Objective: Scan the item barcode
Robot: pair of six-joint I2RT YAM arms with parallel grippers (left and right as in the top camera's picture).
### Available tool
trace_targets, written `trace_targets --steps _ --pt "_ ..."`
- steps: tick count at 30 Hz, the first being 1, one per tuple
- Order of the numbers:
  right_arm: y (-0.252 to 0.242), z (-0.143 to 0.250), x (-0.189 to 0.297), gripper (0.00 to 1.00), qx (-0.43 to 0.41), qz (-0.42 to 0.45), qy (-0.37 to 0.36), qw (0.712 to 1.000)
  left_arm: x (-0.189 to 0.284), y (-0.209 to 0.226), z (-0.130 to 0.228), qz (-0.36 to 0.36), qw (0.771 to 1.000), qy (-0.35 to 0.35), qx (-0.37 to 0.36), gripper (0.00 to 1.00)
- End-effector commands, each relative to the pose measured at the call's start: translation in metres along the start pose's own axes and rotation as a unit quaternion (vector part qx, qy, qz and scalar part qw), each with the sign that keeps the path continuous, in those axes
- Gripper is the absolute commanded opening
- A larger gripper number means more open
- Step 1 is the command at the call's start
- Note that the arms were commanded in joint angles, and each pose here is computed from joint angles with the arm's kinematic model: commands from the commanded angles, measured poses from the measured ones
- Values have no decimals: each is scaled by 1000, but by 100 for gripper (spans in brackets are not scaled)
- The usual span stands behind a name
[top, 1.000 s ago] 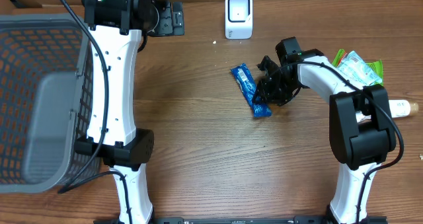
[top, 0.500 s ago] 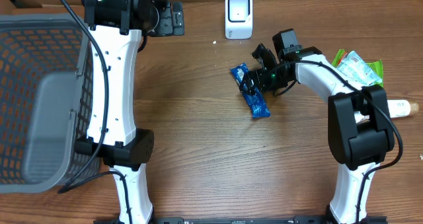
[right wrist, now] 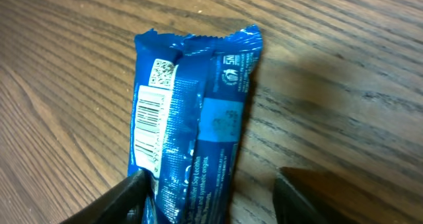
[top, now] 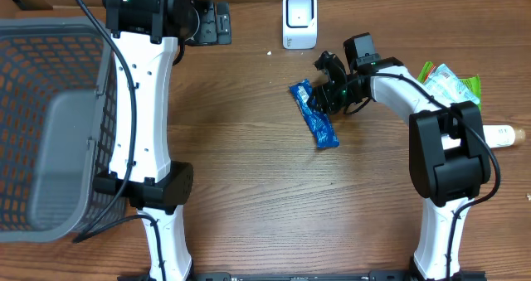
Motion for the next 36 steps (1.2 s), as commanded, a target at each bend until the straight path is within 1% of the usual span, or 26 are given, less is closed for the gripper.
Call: trace_targets --steps 1,3,6,8,9,11,13,16,19,21,29,32,35,36 --pt "-21 45 -39 48 -61 18 72 995 -2 5 -2 -9 1000 -1 4 100" --pt "-19 47 -39 40 -67 12 75 995 -2 5 -2 -9 1000 -1 4 100" --pt "-12 51 -37 36 -76 -11 87 993 -2 5 -2 -9 1000 -1 4 100" --pt "-8 54 -35 36 -83 -23 97 992 -2 5 -2 -9 1000 -1 4 100" --pt "-6 56 -34 39 -86 -28 104 990 -2 5 -2 -9 1000 -1 4 99" --pt "0 62 -31 50 -98 -43 121 987 -2 5 -2 -9 1000 -1 4 100" --pt "5 69 -29 53 -110 -57 137 983 -2 5 -2 -9 1000 -1 4 100" --pt "8 75 -27 53 -119 -61 153 979 -2 5 -2 -9 1000 -1 4 100" --pt "8 74 -29 43 -113 -56 149 981 -2 5 -2 -9 1000 -1 4 100" --pt "6 71 -30 39 -109 -55 141 982 -2 5 -2 -9 1000 -1 4 100" --pt "0 73 -43 39 -102 -54 127 985 -2 5 -2 -9 1000 -1 4 100" --pt "-1 78 -48 38 -115 -51 124 984 -2 5 -2 -9 1000 -1 4 100" --pt "-2 81 -48 29 -126 -50 127 983 -2 5 -2 -9 1000 -1 4 100" --pt "-2 81 -48 24 -126 -50 127 982 -2 5 -2 -9 1000 -1 4 100"
Point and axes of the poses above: each gripper's point midway between its finger pads, its own x axis back along the fingers, its own y axis along the line the jaws close on, z = x × y, the point moved 4 cm from there along x, back along the fingers
